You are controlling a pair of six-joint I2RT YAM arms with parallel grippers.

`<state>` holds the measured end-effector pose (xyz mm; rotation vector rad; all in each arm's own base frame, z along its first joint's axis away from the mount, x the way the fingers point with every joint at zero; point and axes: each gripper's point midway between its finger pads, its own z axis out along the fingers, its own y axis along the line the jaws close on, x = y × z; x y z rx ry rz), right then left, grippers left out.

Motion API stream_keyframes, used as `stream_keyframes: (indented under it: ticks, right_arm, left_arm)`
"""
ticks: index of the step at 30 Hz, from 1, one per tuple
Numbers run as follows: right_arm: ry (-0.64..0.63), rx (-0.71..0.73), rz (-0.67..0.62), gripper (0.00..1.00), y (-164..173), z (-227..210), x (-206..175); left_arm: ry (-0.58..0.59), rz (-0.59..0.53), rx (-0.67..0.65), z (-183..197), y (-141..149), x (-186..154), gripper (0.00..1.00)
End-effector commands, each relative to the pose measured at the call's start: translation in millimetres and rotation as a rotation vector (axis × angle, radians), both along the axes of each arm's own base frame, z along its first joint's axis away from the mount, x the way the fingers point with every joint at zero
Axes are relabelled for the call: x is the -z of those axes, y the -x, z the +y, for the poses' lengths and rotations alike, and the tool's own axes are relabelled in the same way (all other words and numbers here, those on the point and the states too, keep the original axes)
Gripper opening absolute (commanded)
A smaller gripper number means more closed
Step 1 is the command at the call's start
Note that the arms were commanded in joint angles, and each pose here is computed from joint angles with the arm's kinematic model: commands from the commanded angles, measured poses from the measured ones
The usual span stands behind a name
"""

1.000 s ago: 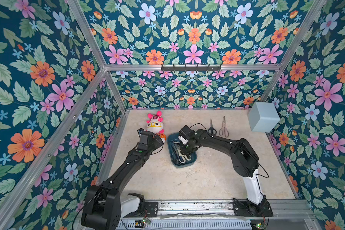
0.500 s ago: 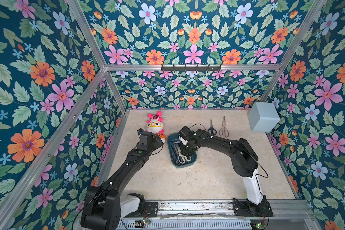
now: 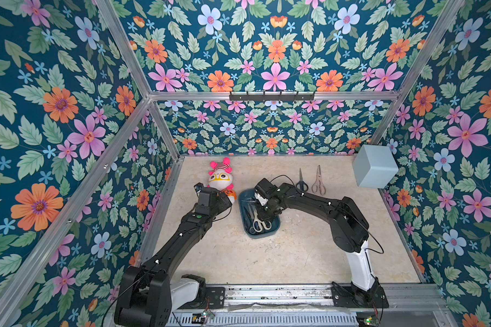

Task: Take the scissors out of the storage box
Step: Pick up the scissors from the storage box, then place the scissors at the center of the board.

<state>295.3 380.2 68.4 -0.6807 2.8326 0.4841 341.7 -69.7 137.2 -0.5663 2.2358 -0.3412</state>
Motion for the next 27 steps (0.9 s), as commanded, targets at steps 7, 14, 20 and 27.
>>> stream_keyframes:
  ticks: [7,14,20,27]
  right_arm:
    - [-0.134,-0.026,0.059,0.00,18.2,12.9,-34.6]
    - [-0.172,-0.043,0.080,0.00,24.4,16.7,-38.9]
    - [-0.245,-0.063,0.097,0.00,30.5,24.5,-57.9]
    - [-0.290,0.079,0.043,0.00,-5.9,3.8,-81.8]
  left_arm:
    - [-0.011,-0.002,-0.004,1.6,-2.7,-2.6,0.99]
    - [-0.010,-0.001,0.000,0.2,-4.4,-3.0,0.99]
    - [-0.016,-0.004,0.002,0.4,-5.0,-5.4,0.99]
    - [-0.015,-0.001,0.004,-0.2,-6.3,-4.9,0.99]
